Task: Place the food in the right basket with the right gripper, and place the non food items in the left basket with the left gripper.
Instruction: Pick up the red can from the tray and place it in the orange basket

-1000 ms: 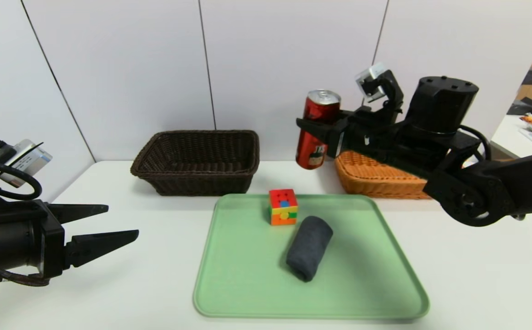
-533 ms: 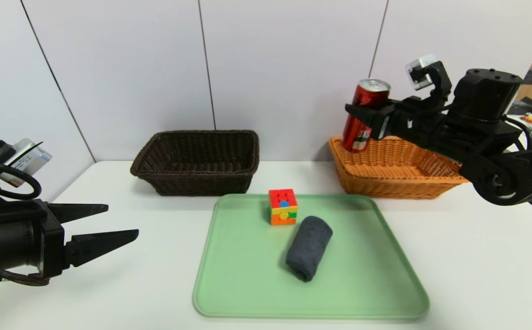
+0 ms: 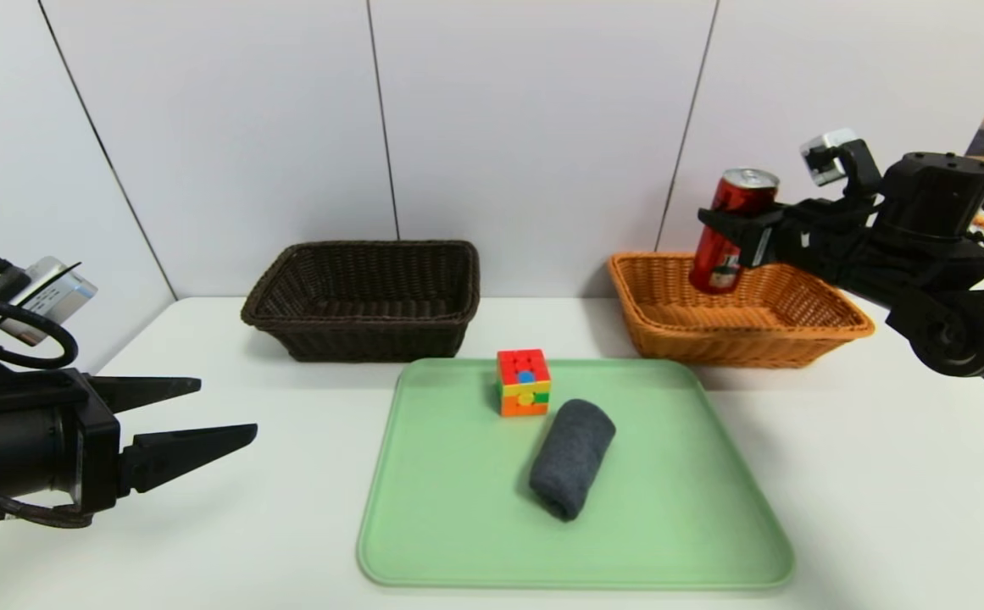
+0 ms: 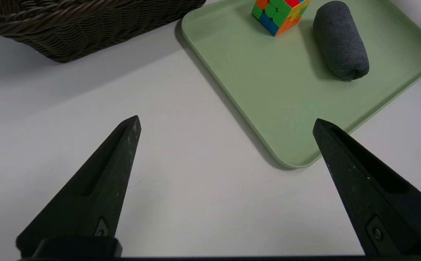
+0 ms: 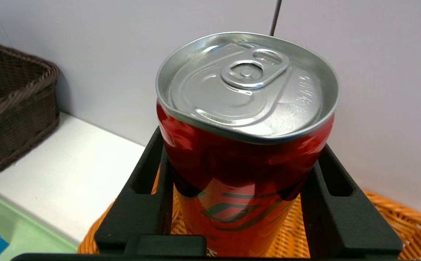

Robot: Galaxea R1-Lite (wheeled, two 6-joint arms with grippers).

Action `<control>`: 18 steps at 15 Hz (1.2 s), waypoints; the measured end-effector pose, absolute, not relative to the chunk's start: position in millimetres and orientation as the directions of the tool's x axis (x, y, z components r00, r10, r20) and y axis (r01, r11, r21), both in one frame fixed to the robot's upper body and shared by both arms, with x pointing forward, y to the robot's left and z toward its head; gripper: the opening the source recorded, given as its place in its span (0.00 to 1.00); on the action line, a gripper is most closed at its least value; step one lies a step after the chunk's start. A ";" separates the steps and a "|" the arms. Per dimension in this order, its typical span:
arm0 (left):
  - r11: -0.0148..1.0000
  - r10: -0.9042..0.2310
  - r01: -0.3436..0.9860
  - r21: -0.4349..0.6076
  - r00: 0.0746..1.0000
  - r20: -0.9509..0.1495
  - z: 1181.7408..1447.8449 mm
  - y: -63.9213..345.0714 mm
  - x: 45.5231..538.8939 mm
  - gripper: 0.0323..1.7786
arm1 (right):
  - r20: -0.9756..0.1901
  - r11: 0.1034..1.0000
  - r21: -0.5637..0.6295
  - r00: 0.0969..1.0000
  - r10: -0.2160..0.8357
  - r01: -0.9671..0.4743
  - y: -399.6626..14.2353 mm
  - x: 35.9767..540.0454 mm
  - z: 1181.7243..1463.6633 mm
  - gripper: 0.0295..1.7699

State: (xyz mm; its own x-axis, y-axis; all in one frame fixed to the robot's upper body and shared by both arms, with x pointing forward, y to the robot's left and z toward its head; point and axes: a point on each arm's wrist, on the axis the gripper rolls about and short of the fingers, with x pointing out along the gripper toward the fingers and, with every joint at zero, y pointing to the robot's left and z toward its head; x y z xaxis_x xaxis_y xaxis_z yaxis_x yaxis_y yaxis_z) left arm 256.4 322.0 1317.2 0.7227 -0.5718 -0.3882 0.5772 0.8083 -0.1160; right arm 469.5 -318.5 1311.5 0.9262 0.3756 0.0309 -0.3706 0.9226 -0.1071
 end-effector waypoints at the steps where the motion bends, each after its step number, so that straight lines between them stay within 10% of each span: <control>1: 0.808 -0.572 0.577 -0.117 0.722 -0.389 1317.0 322.0 256.6 0.95 | 0.012 0.928 -0.100 0.932 0.363 -0.360 -323.8 470.6 1306.9 0.52; 18: 0.808 -0.572 0.575 -0.127 0.715 -0.402 1313.2 322.0 258.4 0.95 | -0.082 0.941 -0.068 0.942 0.326 -0.332 -340.0 504.0 1258.1 0.52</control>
State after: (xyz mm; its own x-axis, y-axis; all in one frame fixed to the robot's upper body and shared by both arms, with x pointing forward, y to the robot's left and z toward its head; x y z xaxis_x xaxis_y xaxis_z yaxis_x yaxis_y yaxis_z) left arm 258.4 322.0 1313.2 0.7151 -0.5715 -0.4025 0.5749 0.8084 -0.1266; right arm 504.0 -340.0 1258.1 0.9417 0.3264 -0.0819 -0.3320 0.9409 -0.0677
